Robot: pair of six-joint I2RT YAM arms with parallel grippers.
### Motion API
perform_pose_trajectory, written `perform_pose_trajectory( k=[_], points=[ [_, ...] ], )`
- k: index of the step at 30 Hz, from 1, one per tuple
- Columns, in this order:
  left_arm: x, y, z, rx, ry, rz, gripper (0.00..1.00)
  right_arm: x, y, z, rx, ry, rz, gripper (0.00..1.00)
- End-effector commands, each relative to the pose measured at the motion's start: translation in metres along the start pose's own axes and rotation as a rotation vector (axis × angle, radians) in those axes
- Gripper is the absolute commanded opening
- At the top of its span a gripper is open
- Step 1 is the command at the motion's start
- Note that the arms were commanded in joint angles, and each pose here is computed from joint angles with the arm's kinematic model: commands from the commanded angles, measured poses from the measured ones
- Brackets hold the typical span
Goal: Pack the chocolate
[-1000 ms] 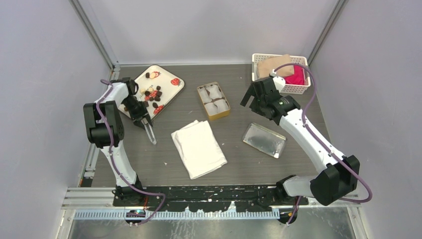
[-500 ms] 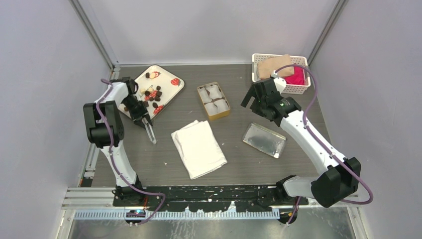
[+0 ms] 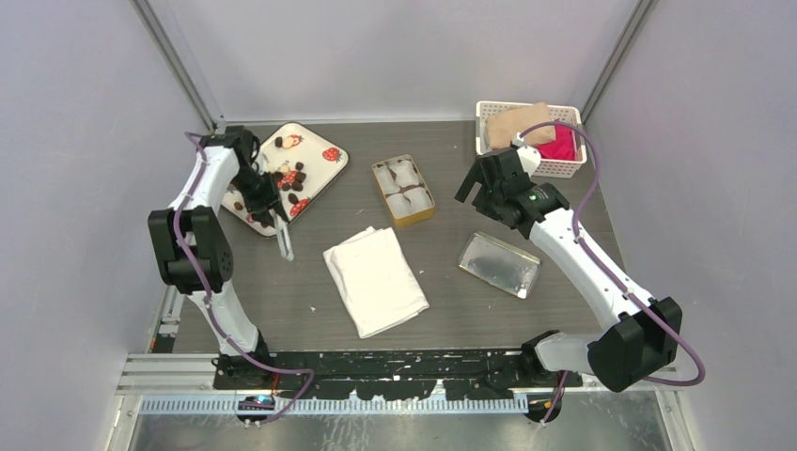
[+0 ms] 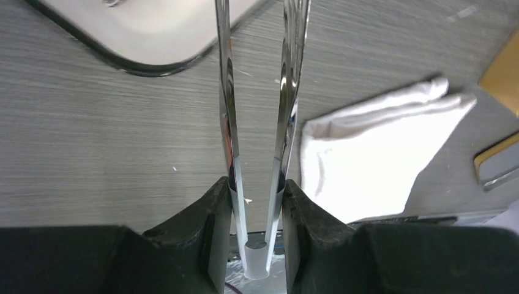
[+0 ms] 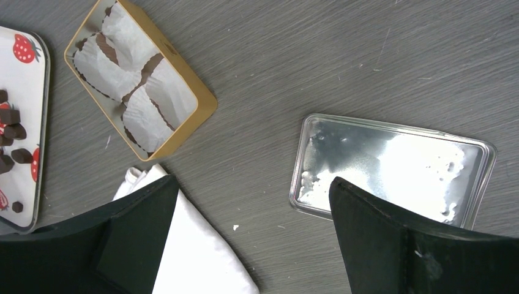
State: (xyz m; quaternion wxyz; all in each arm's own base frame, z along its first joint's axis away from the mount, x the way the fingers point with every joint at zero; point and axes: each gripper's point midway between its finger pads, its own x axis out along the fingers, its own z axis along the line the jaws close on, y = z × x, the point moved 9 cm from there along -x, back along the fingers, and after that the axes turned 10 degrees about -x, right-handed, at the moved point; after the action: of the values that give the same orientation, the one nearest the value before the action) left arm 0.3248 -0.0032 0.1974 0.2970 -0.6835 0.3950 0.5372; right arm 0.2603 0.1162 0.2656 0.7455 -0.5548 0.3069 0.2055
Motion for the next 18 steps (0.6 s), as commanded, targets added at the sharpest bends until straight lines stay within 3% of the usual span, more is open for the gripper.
perform_pose_trajectory(
  k=[1, 10, 14, 18],
  points=[
    [-0.029, 0.025, -0.042, 0.24, 0.086, -0.024, 0.0, -0.007, -0.016, 0.003, -0.001, -0.019, -0.062, 0.98],
    [-0.018, 0.064, -0.124, 0.642, 0.063, 0.024, 0.0, -0.012, -0.027, -0.001, -0.017, 0.01, -0.101, 0.99],
    [-0.015, 0.062, -0.148, 0.691, 0.127, 0.037, 0.0, -0.015, -0.028, -0.006, -0.019, 0.028, -0.109, 0.99],
    [-0.008, 0.054, -0.164, 0.652, 0.147, 0.036, 0.0, -0.019, -0.03, -0.011, -0.019, 0.04, -0.119, 0.99]
  ],
)
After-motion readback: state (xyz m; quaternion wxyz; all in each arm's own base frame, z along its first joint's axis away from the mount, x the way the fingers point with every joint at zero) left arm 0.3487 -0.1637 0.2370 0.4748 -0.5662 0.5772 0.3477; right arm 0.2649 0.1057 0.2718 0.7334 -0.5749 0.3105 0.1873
